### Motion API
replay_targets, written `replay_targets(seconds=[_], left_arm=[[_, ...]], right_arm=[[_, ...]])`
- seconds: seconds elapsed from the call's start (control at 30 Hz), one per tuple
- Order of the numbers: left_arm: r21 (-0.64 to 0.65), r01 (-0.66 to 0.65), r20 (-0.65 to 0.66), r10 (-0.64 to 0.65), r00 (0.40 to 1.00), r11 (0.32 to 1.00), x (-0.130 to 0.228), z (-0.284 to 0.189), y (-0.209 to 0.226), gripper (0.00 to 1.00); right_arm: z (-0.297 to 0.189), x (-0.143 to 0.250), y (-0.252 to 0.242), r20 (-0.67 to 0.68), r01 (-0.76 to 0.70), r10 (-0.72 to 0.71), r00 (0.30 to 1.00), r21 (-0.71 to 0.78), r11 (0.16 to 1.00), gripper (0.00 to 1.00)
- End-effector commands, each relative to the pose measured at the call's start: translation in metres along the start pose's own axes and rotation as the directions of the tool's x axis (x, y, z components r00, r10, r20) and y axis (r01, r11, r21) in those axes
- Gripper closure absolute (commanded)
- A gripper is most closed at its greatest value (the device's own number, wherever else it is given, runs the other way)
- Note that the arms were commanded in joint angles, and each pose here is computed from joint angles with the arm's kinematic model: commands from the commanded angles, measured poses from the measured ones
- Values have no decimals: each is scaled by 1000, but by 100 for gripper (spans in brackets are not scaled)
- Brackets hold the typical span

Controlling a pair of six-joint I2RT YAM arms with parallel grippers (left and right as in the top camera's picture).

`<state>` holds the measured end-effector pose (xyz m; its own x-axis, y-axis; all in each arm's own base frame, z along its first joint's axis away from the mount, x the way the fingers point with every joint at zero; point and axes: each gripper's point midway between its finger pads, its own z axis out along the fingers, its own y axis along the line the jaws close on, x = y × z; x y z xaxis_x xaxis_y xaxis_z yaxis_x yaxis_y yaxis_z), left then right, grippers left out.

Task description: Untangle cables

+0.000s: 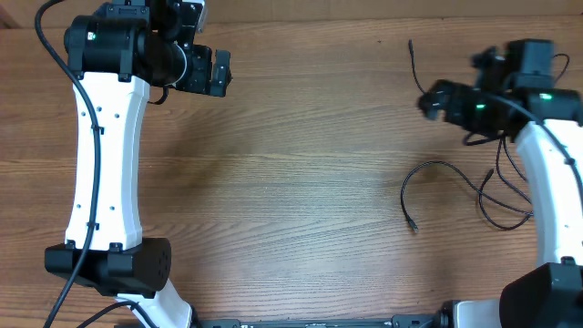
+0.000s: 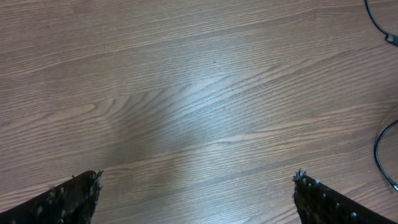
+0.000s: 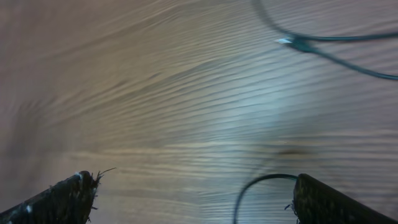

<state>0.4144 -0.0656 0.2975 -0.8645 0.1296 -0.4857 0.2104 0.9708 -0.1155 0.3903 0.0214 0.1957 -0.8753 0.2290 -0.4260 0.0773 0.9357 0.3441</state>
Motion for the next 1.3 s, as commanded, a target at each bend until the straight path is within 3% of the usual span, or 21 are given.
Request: replay_targets(seconds=[0.0,0.17,1.27], left_arm=[[-1,8,-2,-8,1000,1000,-2,4,-1,0],[-1,8,-2,-8,1000,1000,-2,3,-1,0],[-13,5,-19,-5,1000,1000,1,6,1,1]], right_arm=[[7,9,21,-23,75,-75,997,-17,997,0],[11,16,40,-38,118,-119,992,-40,992,0],[11,16,40,-38,118,-120,992,-40,992,0]])
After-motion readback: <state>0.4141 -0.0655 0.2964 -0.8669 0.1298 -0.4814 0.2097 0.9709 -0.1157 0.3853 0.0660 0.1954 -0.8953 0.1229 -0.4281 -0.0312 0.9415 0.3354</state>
